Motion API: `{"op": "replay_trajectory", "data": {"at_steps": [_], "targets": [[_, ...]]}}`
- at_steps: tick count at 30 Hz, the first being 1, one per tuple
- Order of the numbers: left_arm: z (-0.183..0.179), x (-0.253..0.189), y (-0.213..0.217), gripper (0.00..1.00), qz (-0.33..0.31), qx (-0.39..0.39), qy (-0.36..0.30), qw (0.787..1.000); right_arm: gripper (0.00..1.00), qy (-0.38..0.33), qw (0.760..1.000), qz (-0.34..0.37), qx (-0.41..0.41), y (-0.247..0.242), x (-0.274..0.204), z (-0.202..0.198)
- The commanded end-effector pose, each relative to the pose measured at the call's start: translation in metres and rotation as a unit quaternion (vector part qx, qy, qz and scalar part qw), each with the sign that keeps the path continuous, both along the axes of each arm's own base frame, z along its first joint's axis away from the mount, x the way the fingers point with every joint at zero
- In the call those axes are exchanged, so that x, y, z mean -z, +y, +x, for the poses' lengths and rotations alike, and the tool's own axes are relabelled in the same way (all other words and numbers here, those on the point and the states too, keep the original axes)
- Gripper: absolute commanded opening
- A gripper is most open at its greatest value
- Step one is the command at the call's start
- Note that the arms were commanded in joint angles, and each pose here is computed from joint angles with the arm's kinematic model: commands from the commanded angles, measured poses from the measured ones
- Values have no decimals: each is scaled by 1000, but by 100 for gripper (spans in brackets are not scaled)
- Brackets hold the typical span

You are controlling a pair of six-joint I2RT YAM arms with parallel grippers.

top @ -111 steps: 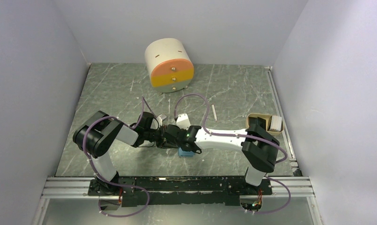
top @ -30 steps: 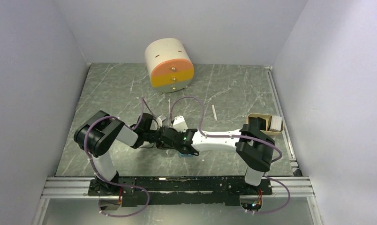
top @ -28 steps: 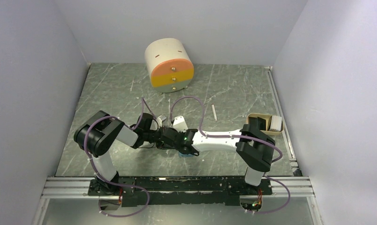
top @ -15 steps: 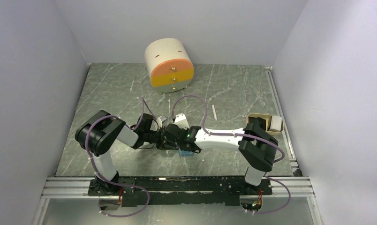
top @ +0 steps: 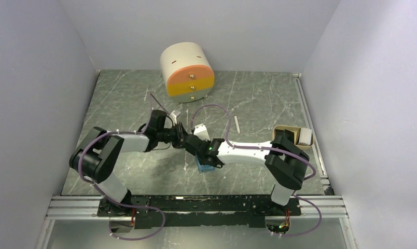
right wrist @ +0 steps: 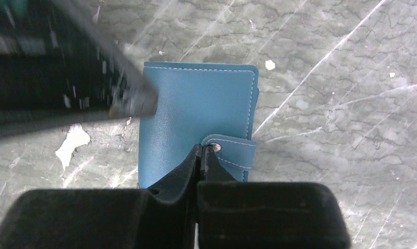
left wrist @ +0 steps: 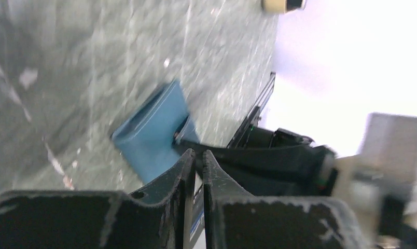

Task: Put the credit cards into the card holder
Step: Close the card holder at the center of the board.

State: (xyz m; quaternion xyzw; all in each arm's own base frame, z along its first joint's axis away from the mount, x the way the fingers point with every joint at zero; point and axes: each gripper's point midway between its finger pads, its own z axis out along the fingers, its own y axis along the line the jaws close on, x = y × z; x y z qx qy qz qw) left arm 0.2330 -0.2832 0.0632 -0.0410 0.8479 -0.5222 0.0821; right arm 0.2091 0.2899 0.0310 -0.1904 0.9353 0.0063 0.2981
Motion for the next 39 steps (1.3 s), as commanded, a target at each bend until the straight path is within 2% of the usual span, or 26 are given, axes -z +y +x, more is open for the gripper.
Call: {"op": "replay_trajectory", "data": {"at_steps": [1, 6, 14, 20, 23, 26, 39], "targets": [[27, -9, -1, 15, 22, -22, -24, 999, 0, 30, 1000, 2, -2, -3, 19, -8], [30, -4, -10, 16, 0, -9, -14, 1000, 0, 35, 999, -5, -1, -12, 26, -10], [17, 14, -25, 16, 6, 28, 6, 1000, 0, 34, 999, 6, -7, -10, 24, -7], [9, 30, -27, 16, 22, 37, 22, 999, 5, 37, 999, 15, -9, -7, 24, -8], [1, 42, -26, 16, 35, 41, 34, 998, 12, 36, 999, 23, -9, -6, 23, -8], [-4, 52, -24, 16, 42, 43, 46, 997, 17, 39, 998, 40, -11, -3, 21, -9], [-11, 66, -17, 15, 65, 41, 54, 996, 22, 40, 991, 130, -11, 7, -8, -12]]}}
